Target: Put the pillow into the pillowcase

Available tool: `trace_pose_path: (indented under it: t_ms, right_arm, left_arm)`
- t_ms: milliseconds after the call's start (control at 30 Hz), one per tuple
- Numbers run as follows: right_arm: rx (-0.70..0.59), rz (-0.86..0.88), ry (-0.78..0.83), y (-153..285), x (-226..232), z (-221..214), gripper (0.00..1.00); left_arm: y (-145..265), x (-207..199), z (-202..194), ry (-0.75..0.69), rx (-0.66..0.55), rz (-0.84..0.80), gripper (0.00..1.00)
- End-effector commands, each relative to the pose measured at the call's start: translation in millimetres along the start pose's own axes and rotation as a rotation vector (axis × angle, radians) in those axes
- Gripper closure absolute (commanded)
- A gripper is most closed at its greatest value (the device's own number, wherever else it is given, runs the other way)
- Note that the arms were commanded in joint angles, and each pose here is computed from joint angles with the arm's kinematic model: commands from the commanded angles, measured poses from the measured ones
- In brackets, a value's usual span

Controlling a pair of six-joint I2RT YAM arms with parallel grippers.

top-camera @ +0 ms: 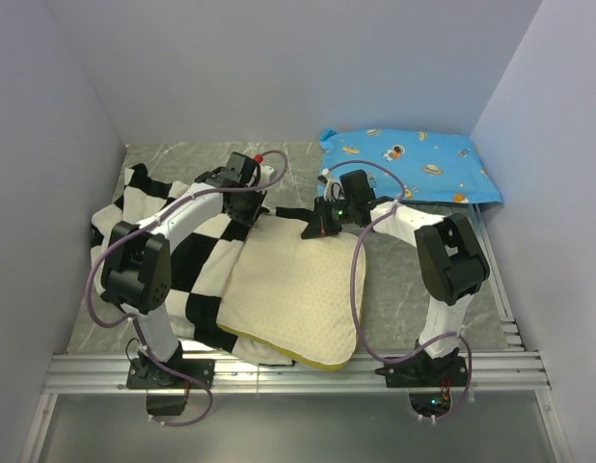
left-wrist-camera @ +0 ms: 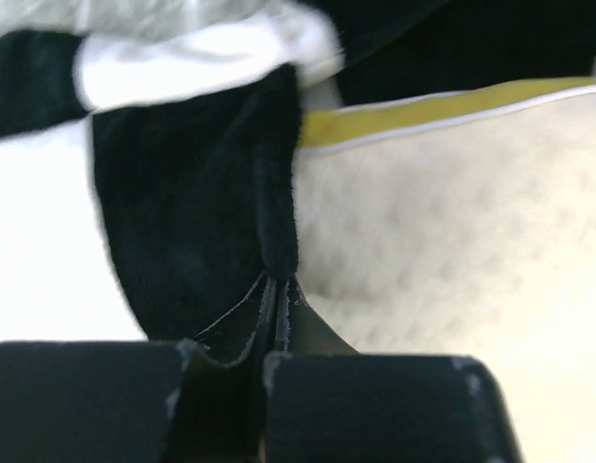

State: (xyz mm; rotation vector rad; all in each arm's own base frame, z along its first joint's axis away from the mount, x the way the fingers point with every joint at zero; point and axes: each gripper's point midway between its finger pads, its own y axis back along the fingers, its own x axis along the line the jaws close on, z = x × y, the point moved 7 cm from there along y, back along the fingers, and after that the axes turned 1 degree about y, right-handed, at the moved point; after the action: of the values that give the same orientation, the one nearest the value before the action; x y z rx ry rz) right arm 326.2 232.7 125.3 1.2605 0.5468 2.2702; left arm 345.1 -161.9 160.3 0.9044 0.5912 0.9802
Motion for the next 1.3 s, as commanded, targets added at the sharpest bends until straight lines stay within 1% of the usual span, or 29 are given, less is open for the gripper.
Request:
trace_pose_path:
  t_ms: [0, 33, 100, 133, 167, 233, 267, 300, 367, 400, 467, 533, 567, 600, 633, 733, 800, 867, 900, 933, 967, 1000, 1033, 1067, 1100, 1133, 1167, 1233, 1267]
  right_arm:
    - [-0.038, 0.082, 0.013, -4.3, 11.2, 12.5, 1.0]
    - [-0.048, 0.086, 0.011, -4.6, 11.7, 15.4, 1.0]
    - [-0.047, 0.088, -0.026, -6.0, 12.6, 17.6, 1.0]
    - [-0.065, 0.098, -0.022, -7.4, 14.6, 22.3, 1.0]
    - [-0.084, 0.107, -0.023, -7.0, 16.3, 28.6, 1.0]
    - [-0.115, 0.122, -0.046, -5.8, 20.4, 37.0, 1.0]
    - [-0.126, 0.127, -0.055, -5.4, 21.4, 39.6, 1.0]
    - [-0.144, 0.131, -0.097, -1.8, 20.1, 44.3, 1.0]
    - [-0.184, 0.153, -0.122, 3.3, 18.1, 51.9, 1.0]
    - [-0.203, 0.16, -0.173, 8.6, 13.9, 56.2, 1.0]
    - [-0.23, 0.174, -0.203, 12.8, 9.6, 59.2, 1.0]
    - [-0.26, 0.164, -0.212, 18.4, 2.1, 60.4, 1.0]
    - [-0.28, 0.157, -0.217, 20.8, 2.2, 62.5, 1.0]
    - [-0.296, 0.153, -0.219, 22.6, 1.0, 63.9, 1.0]
    - [-0.317, 0.149, -0.216, 24.2, -0.5, 65.8, 1.0]
    - [-0.357, 0.125, -0.191, 23.0, -1.9, 77.0, 1.0]
    - [-0.349, 0.118, -0.196, 17.0, -7.0, 78.8, 1.0]
    - [-0.333, 0.127, -0.189, 12.7, -6.7, 82.0, 1.0]
    - [-0.307, 0.141, -0.185, 12.2, -4.6, 80.8, 0.91]
    - [-0.266, 0.141, -0.196, 11.3, -2.2, 78.0, 0.81]
    - [-0.253, 0.132, -0.162, 15.3, -0.7, 76.5, 0.58]
    - [-0.241, 0.128, -0.142, 20.2, 2.1, 73.5, 0.48]
    - [-0.198, 0.096, -0.153, 24.1, 1.3, 62.6, 0.41]
    - [-0.209, 0.07, -0.04, 38.7, 9.5, 63.4, 0.35]
    - [-0.201, 0.042, -0.004, 45.2, 13.0, 59.7, 0.34]
    - [-0.164, 0.005, -0.001, 51.9, 13.1, 48.1, 0.31]
    - [-0.175, -0.013, 0.089, 64.3, 23.1, 46.8, 0.3]
    - [-0.098, -0.051, 0.119, 71.1, 34.2, 28.2, 0.3]
    - [-0.063, -0.065, 0.161, 70.9, 35.8, 21.5, 0.31]
  left_arm:
    - [8.9, -26.8, 27.6, -0.03, -0.092, -0.172, 1.0]
    - [15.1, -51.6, 31.2, -0.087, -0.105, -0.285, 1.0]
    - [26.4, -79.3, 32.5, -0.145, -0.119, -0.406, 1.0]
    - [32.0, -100.5, 31.9, -0.184, -0.131, -0.479, 1.0]
    - [42.2, -116.7, 31.3, -0.202, -0.142, -0.584, 1.0]
    - [51.6, -140.6, 28.7, -0.228, -0.156, -0.711, 1.0]
    - [60.2, -150.7, 27.5, -0.25, -0.169, -0.802, 1.0]
    - [65.7, -157.5, 25.8, -0.218, -0.161, -0.86, 1.0]
    - [67.1, -161.5, 22.5, -0.216, -0.168, -0.91, 1.0]
    - [66.9, -163.1, 19.5, -0.221, -0.152, -0.941, 1.0]
    - [60.0, -157.6, 15.9, -0.21, -0.131, -0.92, 1.0]
    - [51.0, -138.9, 18.6, -0.171, -0.152, -0.847, 1.0]
    - [48.3, -130.1, 24.3, -0.161, -0.181, -0.812, 0.98]
    - [41.5, -107.7, 32.4, -0.119, -0.21, -0.716, 0.96]
    - [37.3, -95.7, 41.1, -0.101, -0.232, -0.662, 0.93]
    - [26.7, -54.9, 58.5, -0.063, -0.263, -0.534, 0.9]
    - [21.9, -35.7, 63.7, -0.093, -0.28, -0.477, 0.89]
    - [20.8, -28.1, 66.8, -0.087, -0.259, -0.497, 0.73]
    - [26.5, -22.4, 69.8, -0.081, -0.262, -0.515, 0.59]
    - [35.0, -22.9, 65.2, -0.072, -0.247, -0.549, 0.52]
    - [44.3, -24.6, 62.5, -0.068, -0.247, -0.581, 0.46]
    - [49.7, -23.8, 54.9, -0.057, -0.234, -0.584, 0.36]
    - [72.6, -25.8, 47.2, -0.059, -0.234, -0.585, 0.29]
    - [81.0, -24.6, 40.4, -0.061, -0.225, -0.549, 0.29]
    - [88.1, -23.2, 32.3, -0.062, -0.214, -0.519, 0.29]
    - [101.4, -22.1, 15.3, -0.06, -0.203, -0.486, 0.29]
    - [103.8, -17.5, -2.3, -0.048, -0.15, -0.427, 0.28]
    - [108.0, -16.4, -40.3, -0.079, -0.074, -0.399, 0.29]
    - [108.9, -16.0, -56.9, -0.083, -0.023, -0.386, 0.3]
